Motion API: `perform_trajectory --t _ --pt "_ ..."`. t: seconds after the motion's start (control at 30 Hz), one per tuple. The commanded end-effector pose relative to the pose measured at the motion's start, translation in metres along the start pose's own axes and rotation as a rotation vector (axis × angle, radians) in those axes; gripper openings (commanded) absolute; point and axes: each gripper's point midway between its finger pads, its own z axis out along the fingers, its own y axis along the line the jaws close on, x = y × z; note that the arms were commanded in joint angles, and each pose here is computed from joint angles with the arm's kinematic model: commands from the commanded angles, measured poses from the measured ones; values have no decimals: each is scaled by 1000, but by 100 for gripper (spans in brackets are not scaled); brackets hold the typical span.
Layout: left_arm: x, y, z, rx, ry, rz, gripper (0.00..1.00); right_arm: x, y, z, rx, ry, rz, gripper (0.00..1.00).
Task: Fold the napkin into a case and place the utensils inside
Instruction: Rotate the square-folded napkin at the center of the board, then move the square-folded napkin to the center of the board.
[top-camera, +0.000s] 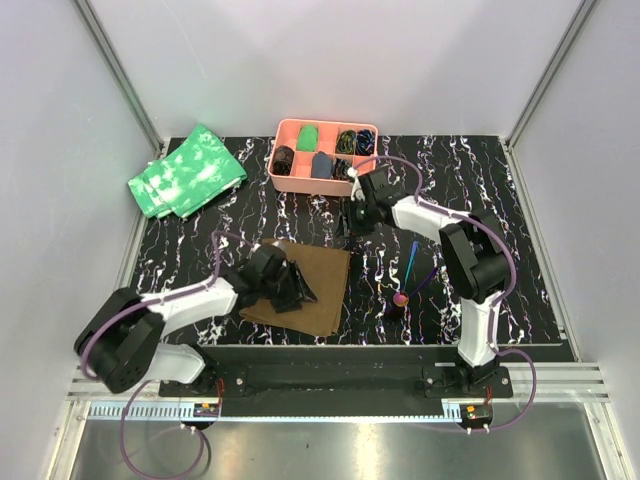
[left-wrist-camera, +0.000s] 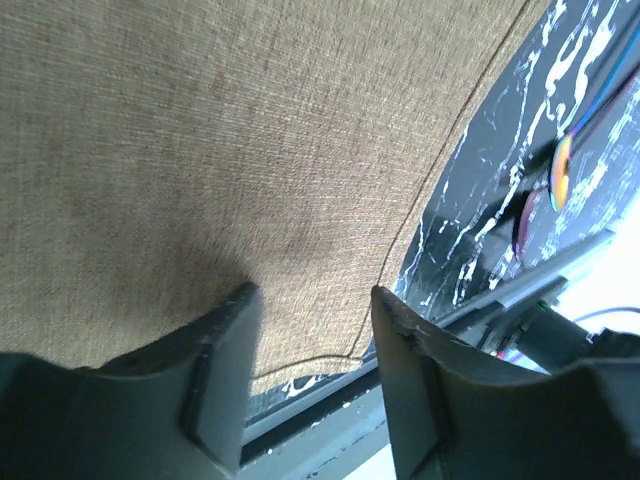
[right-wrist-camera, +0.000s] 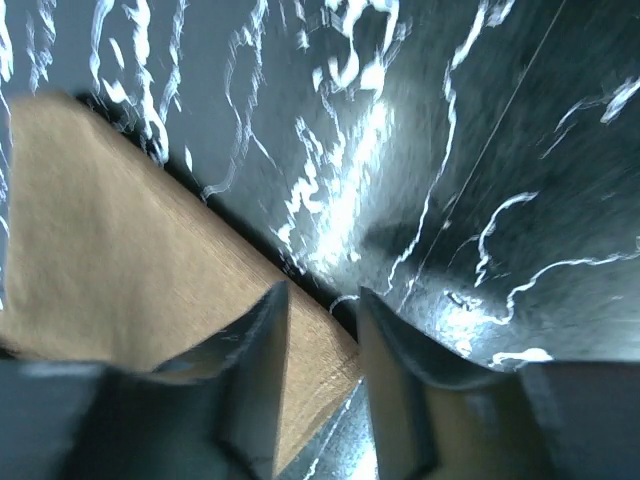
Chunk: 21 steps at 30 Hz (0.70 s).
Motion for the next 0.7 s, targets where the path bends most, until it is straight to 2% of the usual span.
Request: perform_trajectory --t 0.0,0.07,0.1,0.13,0.27,0.33,0.43,0.53,0.67 --pt "-41 -33 -43 -17 -169 105 55 -20 9 -37 76 -32 -64 49" --pt "-47 -24 -63 -65 -205 132 58 0 8 -43 73 12 -21 56" --pt "-49 -20 -69 -79 -214 140 59 4 13 -51 58 8 -8 57" --pt "-49 -12 -79 -97 -216 139 59 29 11 -49 59 55 30 57" --pt "-76 25 -106 -149 -269 90 60 82 47 -44 -21 116 14 59" --pt "-86 40 -113 -174 -292 90 61 94 58 -41 -41 111 36 58" --pt "-101 62 -116 -206 -274 37 62 97 68 -30 -74 82 63 52" --pt "-105 77 -114 -221 -235 -21 60 88 51 -15 0 55 42 46" --pt "-105 81 -113 -198 -262 -87 57 66 23 3 69 45 41 41"
